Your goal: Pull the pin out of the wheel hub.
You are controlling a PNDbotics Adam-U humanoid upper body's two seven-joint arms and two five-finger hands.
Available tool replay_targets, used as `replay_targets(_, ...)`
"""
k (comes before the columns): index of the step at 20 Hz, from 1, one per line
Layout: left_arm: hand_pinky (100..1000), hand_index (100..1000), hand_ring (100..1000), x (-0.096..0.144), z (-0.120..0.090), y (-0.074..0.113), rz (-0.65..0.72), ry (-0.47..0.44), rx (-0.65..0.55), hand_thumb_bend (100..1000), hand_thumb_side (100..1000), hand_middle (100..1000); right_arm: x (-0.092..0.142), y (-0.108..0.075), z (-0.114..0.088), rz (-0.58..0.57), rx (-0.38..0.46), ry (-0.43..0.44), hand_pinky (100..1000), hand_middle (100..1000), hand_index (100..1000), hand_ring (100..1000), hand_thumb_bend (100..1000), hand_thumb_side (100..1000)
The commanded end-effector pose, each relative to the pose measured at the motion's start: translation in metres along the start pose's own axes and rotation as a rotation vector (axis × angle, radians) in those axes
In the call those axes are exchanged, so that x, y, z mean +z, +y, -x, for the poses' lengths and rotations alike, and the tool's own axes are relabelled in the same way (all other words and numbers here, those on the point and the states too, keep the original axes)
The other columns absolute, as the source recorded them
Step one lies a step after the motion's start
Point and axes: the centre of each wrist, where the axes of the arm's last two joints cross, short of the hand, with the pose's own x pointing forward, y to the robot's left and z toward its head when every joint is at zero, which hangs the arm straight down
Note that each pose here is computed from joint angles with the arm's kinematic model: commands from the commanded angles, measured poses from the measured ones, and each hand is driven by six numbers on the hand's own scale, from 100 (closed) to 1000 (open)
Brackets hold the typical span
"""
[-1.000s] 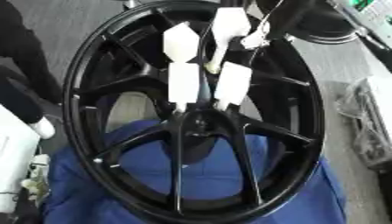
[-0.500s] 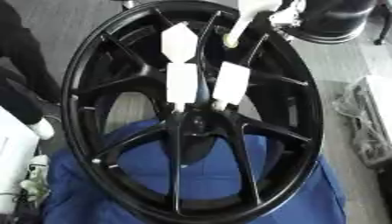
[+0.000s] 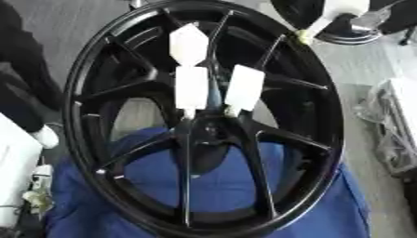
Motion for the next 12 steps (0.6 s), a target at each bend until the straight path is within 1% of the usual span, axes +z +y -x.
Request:
replay_targets(1,740,707,795,-0.004,-0.009,0.006,-0.012,-0.034,-0.017,252,837,758,0.012,-0.024,0.021,0.118,0.058,0.09,725,440,537,580,395,100)
replay_targets(4,740,706,795,-0.002,-0.007,0.008,-0.018,-0.029,-0.023,251,839,759,0.023,-0.022,0.054,0.144,0.083,0.206,733,445,542,589,397,100)
replay_targets(6,740,706,795,-0.001,-0.006,0.009,-0.025,-0.026,-0.028,251,839,759,0.032,-0.019,0.078,0.125,0.09,0.278,742,455,551,599,383,100)
replay_targets(8,740,706,795,-0.001,-0.006,0.011,-0.03,-0.025,-0.032,250,838,759,0.04,-0.016,0.095,0.086,0.096,0.322,745,462,557,605,380,100)
replay_targets(11,740,705,795,0.0,-0.005,0.012,-0.036,-0.022,-0.036,249,838,757,0.049,-0.014,0.111,0.043,0.106,0.365,759,506,607,637,475,100)
replay_targets(12,740,705,795,0.0,-0.005,0.012,-0.037,-0.021,-0.037,250,838,757,0.052,-0.013,0.115,0.035,0.107,0.379,778,577,671,686,533,157)
